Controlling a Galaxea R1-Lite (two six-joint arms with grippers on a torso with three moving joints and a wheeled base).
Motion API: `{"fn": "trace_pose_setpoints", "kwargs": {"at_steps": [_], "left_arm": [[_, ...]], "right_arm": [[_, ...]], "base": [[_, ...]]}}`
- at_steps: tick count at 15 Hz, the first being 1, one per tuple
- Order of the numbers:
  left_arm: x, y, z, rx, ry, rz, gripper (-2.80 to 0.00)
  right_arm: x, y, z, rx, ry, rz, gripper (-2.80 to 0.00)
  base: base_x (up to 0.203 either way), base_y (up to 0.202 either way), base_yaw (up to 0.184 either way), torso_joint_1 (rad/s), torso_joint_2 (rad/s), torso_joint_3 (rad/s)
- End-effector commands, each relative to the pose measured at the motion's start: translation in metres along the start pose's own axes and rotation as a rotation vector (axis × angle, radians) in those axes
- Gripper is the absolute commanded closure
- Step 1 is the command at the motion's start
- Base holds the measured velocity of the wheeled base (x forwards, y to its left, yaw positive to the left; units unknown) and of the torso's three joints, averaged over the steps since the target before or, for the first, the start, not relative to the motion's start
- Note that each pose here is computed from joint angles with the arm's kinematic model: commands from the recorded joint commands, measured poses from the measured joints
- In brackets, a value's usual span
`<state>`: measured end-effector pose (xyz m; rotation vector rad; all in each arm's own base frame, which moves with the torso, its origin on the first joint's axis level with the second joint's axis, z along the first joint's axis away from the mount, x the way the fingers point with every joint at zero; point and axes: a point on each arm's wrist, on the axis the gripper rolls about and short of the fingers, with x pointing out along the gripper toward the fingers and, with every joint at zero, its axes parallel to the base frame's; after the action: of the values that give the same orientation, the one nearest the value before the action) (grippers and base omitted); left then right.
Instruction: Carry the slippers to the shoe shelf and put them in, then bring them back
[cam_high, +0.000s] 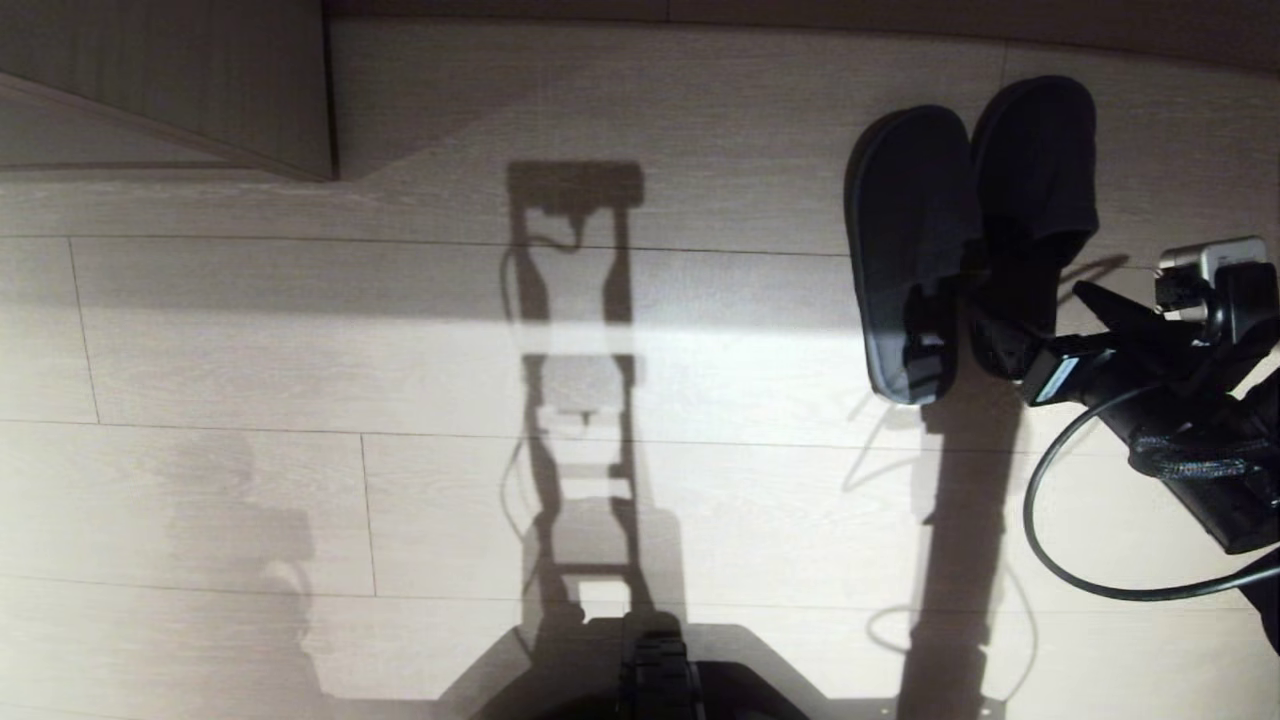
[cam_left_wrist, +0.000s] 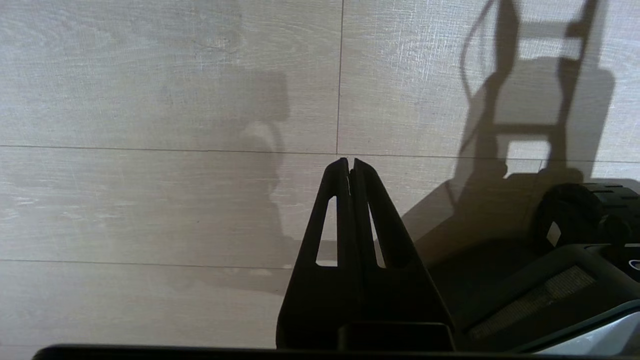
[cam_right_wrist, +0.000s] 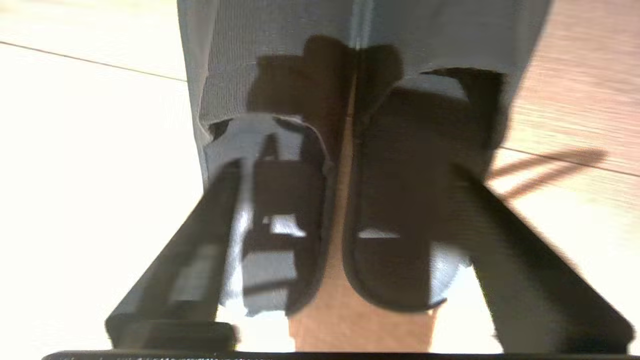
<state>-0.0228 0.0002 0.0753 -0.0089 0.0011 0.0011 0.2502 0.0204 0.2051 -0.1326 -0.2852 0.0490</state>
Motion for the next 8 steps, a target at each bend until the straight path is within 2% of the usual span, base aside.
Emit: {"fn": "trace_pose_setpoints", "kwargs": {"at_steps": [1,5,8], "left_arm": [[0.0,0.0,0.0,0.0,0.0,0.0,0.0],[0.0,0.0,-0.001,0.0,0.002,0.0,0.0],[0.0,0.0,-0.001,0.0,0.003,0.001,0.0]], "right_arm": [[-0.015,-0.002,0.016,-0.003,-0.045,-0.005,0.0],[-0.089,-0.013,0.08,-0.014,-0.194,-0.027,0.0],[-0.15,-0.016,0.099,-0.017,-0.194,-0.025,0.0]], "base": [[0.0,0.0,0.0,0.0,0.0,0.0],[0.0,0.0,0.0,0.0,0.0,0.0],[0.0,0.0,0.0,0.0,0.0,0.0]]}}
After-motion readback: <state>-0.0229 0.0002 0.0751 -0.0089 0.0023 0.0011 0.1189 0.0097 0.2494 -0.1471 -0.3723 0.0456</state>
